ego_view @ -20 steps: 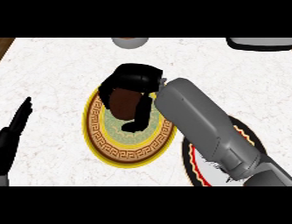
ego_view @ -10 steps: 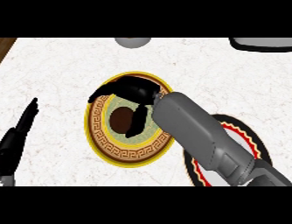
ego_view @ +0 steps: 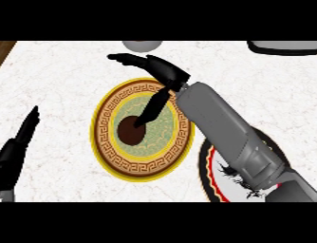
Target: Pick the cupcake from the plate and place it in the plate
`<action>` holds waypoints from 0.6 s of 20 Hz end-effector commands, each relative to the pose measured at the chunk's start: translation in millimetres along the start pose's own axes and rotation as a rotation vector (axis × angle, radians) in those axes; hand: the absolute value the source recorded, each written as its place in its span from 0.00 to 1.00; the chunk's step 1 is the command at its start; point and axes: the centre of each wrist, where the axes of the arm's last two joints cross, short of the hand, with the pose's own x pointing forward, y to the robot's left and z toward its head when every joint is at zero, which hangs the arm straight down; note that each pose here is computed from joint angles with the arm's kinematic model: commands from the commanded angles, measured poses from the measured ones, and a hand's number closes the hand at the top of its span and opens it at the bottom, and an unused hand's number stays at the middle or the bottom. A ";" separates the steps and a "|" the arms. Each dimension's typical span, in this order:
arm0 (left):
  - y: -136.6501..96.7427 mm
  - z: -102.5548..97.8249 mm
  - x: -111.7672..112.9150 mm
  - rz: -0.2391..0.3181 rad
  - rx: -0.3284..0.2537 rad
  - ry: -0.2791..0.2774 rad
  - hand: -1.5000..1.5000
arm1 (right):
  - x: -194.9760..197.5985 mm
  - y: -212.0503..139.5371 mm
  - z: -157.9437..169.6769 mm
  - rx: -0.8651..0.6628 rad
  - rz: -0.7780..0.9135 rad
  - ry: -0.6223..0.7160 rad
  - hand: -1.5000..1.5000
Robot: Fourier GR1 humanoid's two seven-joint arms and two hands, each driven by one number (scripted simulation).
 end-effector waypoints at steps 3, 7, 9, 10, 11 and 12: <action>-5.4 -0.9 8.9 0.006 -0.020 -0.023 0.50 | -26.4 -48.0 27.4 -0.150 -0.233 -0.002 0.00; -9.8 -5.6 6.7 0.002 -0.024 -0.027 0.50 | -26.4 -83.2 41.6 -0.168 -0.260 -0.034 0.00; -8.6 -11.6 20.3 0.005 -0.025 -0.060 0.50 | -35.7 -98.2 62.7 -0.160 -0.277 -0.067 0.00; 0.8 -13.6 7.0 0.002 -0.025 -0.045 0.50 | -29.6 -115.6 70.3 -0.187 -0.261 -0.083 0.00; -7.2 -9.6 11.0 0.007 -0.026 -0.058 0.50 | -37.5 -116.7 80.7 -0.180 -0.268 -0.098 0.00; -0.2 -8.3 15.1 -0.010 -0.015 -0.056 0.50 | -32.4 -137.2 95.1 -0.179 -0.261 -0.096 0.00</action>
